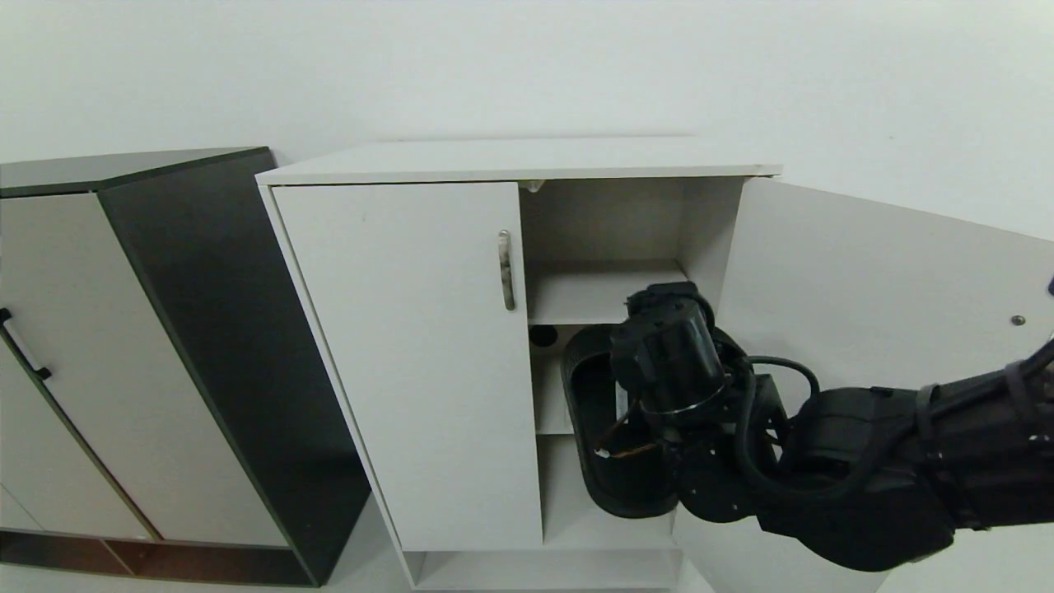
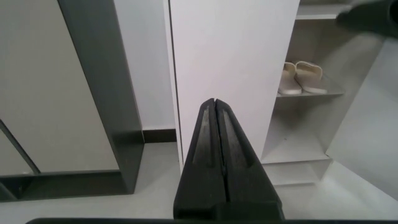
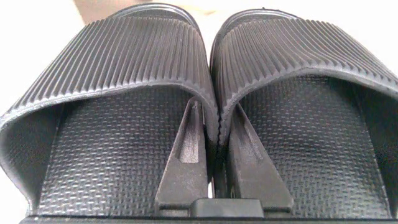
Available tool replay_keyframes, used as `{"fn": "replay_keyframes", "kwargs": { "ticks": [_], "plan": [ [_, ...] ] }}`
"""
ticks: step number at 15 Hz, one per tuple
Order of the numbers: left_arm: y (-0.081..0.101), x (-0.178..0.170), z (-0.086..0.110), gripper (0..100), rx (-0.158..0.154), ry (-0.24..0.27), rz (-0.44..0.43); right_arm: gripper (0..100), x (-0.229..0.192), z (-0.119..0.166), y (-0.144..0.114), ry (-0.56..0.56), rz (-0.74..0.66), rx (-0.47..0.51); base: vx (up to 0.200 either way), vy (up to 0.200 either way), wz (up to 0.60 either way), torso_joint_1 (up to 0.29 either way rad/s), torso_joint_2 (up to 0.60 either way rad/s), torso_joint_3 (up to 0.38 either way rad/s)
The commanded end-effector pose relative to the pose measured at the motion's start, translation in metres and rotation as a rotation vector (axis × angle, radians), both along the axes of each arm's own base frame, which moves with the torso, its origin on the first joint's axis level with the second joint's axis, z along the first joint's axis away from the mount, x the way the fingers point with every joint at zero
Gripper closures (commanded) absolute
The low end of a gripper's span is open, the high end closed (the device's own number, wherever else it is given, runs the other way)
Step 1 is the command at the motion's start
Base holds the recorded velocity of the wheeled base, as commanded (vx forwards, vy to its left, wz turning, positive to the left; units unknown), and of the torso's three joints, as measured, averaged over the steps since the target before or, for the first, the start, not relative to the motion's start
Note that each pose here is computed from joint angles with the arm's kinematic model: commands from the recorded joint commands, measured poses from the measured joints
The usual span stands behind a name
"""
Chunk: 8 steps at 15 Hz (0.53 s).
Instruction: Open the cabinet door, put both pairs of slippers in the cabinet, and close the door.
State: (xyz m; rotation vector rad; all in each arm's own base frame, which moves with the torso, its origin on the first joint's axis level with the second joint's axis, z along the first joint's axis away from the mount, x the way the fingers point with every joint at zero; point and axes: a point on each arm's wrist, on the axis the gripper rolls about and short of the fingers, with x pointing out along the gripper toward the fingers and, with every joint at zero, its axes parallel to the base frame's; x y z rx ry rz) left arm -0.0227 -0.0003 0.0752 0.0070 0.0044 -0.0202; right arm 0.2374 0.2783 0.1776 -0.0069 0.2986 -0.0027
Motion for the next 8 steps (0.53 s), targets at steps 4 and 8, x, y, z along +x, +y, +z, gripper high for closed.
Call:
{"fn": "replay_keyframes", "kwargs": {
  "ticks": [4,8],
  "plan": [
    [0.0,0.0,0.0,100,-0.001,0.0,0.0,100,0.004,0.023,0.007,-0.049,-0.025,0.028,0.0,0.0,0.0,0.0,0.0,0.0],
    [0.0,0.0,0.0,100,0.001,0.0,0.0,100,0.005,0.011,0.009,-0.026,-0.019,0.006,0.0,0.0,0.0,0.0,0.0,0.0]
  ]
}}
